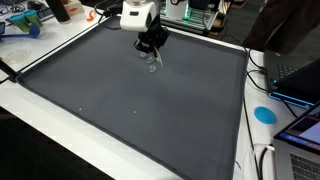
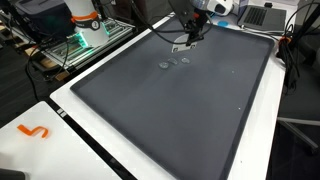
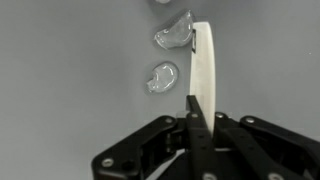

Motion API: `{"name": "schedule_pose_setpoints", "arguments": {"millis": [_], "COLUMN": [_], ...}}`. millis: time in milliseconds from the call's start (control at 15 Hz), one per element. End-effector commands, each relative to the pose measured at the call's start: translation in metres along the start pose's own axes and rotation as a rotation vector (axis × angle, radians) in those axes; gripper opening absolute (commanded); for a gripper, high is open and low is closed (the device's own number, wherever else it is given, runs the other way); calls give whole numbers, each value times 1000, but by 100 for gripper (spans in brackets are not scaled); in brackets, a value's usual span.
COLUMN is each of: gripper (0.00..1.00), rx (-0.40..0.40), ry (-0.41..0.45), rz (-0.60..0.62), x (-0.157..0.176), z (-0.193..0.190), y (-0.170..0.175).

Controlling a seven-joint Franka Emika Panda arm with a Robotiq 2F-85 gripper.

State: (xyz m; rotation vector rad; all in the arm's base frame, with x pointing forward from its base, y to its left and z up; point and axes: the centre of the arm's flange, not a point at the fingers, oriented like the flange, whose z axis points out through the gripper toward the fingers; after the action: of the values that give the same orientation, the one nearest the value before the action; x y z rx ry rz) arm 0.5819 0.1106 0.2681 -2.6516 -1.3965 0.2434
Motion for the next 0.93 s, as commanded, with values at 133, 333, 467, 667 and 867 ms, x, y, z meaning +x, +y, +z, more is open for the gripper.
{"name": "schedule_pose_setpoints", "arguments": {"millis": [133,333,467,667,867], "gripper": [1,1,1,1,1], "rx": [22,-9,-26,-44,-49], "ry": [11,26,39,34,18], "rz": [-76,-112,-128,-139,-149], "x": [-1,-2,-2,-4,-7], "z": [26,29,30,34,39], "y": [3,7,10,13,16]}}
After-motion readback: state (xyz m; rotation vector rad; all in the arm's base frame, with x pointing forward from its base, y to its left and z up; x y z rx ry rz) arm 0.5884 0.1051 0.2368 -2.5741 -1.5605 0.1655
